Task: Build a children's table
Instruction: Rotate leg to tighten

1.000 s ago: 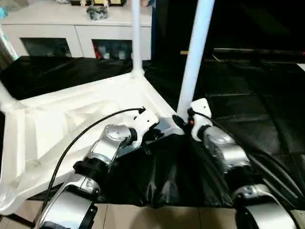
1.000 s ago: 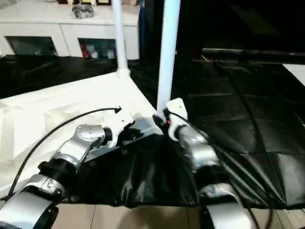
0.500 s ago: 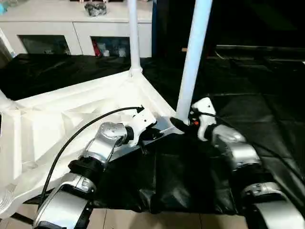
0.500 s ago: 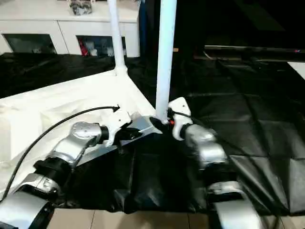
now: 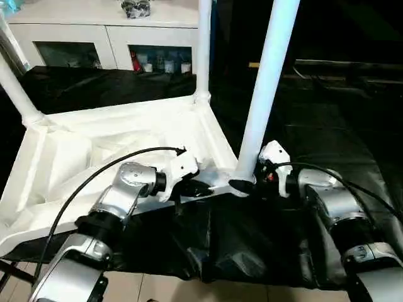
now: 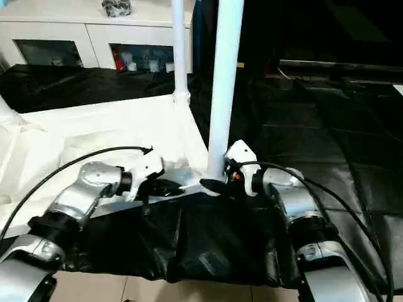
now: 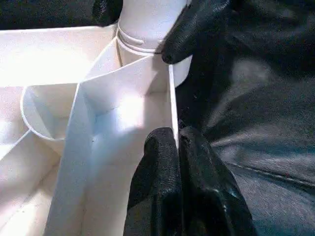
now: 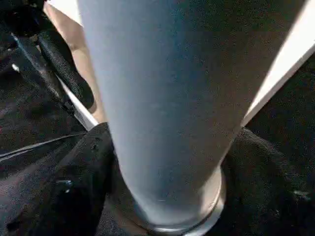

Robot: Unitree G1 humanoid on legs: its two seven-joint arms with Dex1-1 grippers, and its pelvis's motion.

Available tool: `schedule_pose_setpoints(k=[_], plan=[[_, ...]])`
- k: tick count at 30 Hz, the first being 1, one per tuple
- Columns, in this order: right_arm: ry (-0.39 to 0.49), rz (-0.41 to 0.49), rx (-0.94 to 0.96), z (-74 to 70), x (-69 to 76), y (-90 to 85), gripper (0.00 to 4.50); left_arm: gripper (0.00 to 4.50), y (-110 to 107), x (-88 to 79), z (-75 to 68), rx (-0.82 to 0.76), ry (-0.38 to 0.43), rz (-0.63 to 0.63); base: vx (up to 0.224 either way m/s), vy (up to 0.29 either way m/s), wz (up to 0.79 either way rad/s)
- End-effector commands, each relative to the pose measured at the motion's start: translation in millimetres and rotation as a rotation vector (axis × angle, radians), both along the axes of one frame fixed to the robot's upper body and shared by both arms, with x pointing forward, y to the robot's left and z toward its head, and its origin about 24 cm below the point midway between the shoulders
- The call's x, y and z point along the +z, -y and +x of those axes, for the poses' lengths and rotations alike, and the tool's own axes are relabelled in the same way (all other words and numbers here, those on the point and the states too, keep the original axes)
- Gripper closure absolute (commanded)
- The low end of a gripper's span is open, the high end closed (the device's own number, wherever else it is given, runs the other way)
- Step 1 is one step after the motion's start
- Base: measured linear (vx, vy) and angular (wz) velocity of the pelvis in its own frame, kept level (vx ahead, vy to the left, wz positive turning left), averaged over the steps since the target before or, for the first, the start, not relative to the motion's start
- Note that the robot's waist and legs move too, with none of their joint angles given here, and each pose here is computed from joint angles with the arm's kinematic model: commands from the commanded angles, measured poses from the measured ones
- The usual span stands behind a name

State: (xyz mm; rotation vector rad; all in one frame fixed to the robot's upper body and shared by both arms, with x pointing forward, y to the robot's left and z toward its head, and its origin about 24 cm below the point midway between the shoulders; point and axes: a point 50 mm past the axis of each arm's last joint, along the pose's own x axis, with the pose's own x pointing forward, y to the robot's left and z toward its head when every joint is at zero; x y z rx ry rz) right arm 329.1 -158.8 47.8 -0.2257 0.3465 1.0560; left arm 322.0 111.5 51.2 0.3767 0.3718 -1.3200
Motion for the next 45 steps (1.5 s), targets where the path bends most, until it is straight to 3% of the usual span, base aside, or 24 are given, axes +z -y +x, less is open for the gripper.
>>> schedule_pose_setpoints(k=[1, 2, 6, 10, 15, 20, 23, 29, 32, 33, 35, 37, 40, 43, 44, 45], plan=[[-0.026, -0.029, 0.012, -2.0, -4.5, 1.3, 1.32, 4.5, 10, 12.0, -2.6, -0.084, 0.034, -0.057, 0.0, 0.0, 0.0], [-0.026, -0.032, 0.02, -2.7, -5.3, 1.3, 1.55, 4.5, 8, 11.6, -2.8, -0.084, 0.033, -0.053, 0.0, 0.0, 0.0], [-0.03, -0.029, 0.034, -4.3, -6.7, 0.0, 1.79, 4.5, 4, 11.0, -3.3, -0.081, 0.034, -0.045, 0.0, 0.0, 0.0], [-0.035, -0.029, 0.043, -6.2, -9.0, -1.8, 1.86, 4.5, 2, 10.4, -3.4, -0.075, 0.036, -0.04, 0.0, 0.0, 0.0], [-0.06, 0.003, -0.042, -8.6, -21.9, -11.9, 1.87, 4.5, 4, 6.1, 3.5, 0.024, 0.057, -0.011, 0.0, 0.0, 0.0], [-0.067, 0.036, -0.282, -1.7, -35.3, -30.8, 1.87, 4.5, 20, 5.2, 13.8, 0.143, 0.088, -0.009, 0.0, 0.0, 0.0], [-0.103, 0.077, -0.481, 5.0, -41.5, -57.0, 1.87, 4.5, 42, 7.3, 24.0, 0.268, 0.101, -0.032, 0.0, 0.0, 0.0], [-0.114, 0.099, -0.652, 14.5, -37.0, -83.9, 1.88, 4.5, 62, 11.4, 33.2, 0.392, 0.148, -0.035, 0.0, 0.0, 0.0], [-0.08, 0.108, -0.671, 18.0, -32.2, -88.9, 1.88, 4.5, 64, 11.1, 33.1, 0.375, 0.159, -0.03, 0.0, 0.0, 0.0], [-0.078, 0.109, -0.672, 18.2, -31.9, -88.9, 1.88, 4.5, 64, 11.2, 33.1, 0.374, 0.159, -0.031, 0.0, 0.0, 0.0], [-0.082, 0.141, -0.671, 20.1, -29.5, -87.6, 1.32, 4.5, 64, 10.5, 31.9, 0.356, 0.153, -0.036, 0.0, 0.0, 0.0], [-0.095, 0.181, -0.667, 21.9, -26.6, -83.5, 1.16, 4.5, 64, 10.1, 30.0, 0.326, 0.155, -0.048, 0.0, 0.0, 0.0], [-0.024, 0.135, -0.609, 23.5, -21.9, -69.4, 0.87, 4.5, 60, 8.4, 29.1, 0.316, 0.157, -0.045, 0.0, 0.0, 0.0], [0.019, 0.075, -0.511, 19.3, -20.7, -46.7, 0.87, 4.5, 56, 7.3, 28.6, 0.305, 0.158, -0.043, 0.0, 0.0, 0.0], [0.043, 0.043, -0.424, 12.5, -17.5, -18.4, 0.87, 4.5, 51, 5.7, 28.1, 0.296, 0.158, -0.036, 0.0, 0.0, 0.0], [0.044, 0.041, -0.416, 11.9, -17.2, -16.1, 0.87, 4.5, 51, 5.6, 28.0, 0.296, 0.158, -0.035, 0.0, 0.0, 0.0]])
